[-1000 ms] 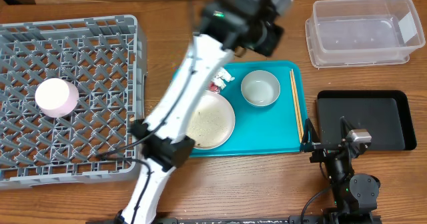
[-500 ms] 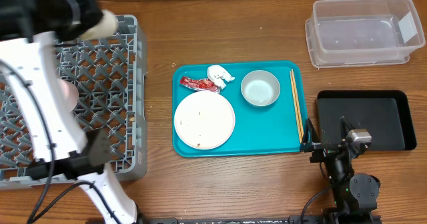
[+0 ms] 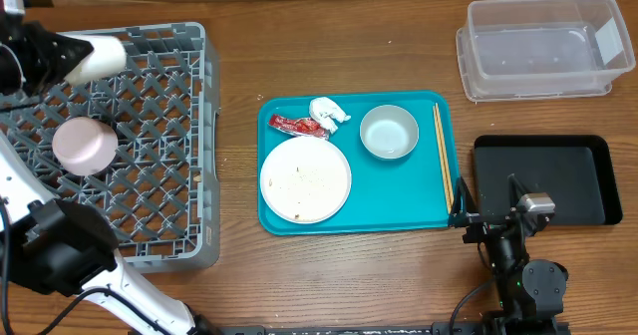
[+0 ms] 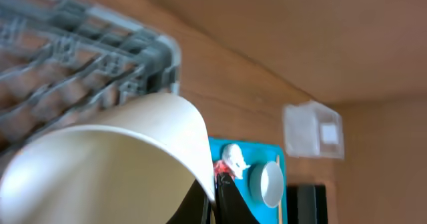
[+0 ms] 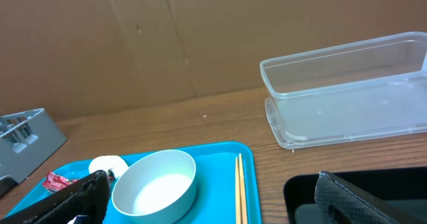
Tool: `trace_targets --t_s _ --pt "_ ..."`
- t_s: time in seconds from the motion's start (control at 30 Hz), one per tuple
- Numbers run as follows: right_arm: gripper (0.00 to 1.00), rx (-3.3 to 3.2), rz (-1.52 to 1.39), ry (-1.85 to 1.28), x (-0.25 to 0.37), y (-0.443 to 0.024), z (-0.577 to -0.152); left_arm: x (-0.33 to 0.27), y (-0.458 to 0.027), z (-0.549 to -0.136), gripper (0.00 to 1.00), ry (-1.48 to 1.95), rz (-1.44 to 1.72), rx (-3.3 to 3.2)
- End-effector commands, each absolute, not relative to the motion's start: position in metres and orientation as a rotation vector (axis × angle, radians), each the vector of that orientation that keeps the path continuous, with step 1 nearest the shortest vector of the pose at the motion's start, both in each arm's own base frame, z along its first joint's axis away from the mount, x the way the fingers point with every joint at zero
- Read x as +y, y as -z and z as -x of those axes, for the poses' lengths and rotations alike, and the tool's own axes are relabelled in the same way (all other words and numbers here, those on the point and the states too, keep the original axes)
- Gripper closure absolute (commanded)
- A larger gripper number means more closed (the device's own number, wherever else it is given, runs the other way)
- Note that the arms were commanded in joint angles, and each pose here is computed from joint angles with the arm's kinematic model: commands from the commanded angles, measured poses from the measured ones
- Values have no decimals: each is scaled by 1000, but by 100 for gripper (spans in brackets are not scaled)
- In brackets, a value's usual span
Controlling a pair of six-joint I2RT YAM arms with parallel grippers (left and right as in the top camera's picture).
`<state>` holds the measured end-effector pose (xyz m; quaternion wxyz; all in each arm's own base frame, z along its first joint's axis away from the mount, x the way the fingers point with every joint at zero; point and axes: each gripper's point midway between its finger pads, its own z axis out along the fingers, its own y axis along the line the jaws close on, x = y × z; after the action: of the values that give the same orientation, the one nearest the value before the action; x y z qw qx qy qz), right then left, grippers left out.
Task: Sort waste into correct bins and load items into the dishwasher
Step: 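Lift the white cup off the saucer and carry it to the rack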
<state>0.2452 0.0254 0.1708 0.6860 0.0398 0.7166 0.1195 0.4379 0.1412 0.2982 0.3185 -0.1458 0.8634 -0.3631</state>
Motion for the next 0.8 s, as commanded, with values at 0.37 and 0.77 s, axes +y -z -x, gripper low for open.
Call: trace_targets --t_s 0.37,0.77 --pt "0 1597 -100 -263 23 -170 -245 143 -264 -457 96 1144 -126 1796" --pt "0 1597 -100 -263 23 -170 -245 183 -200 -491 96 957 115 1918"
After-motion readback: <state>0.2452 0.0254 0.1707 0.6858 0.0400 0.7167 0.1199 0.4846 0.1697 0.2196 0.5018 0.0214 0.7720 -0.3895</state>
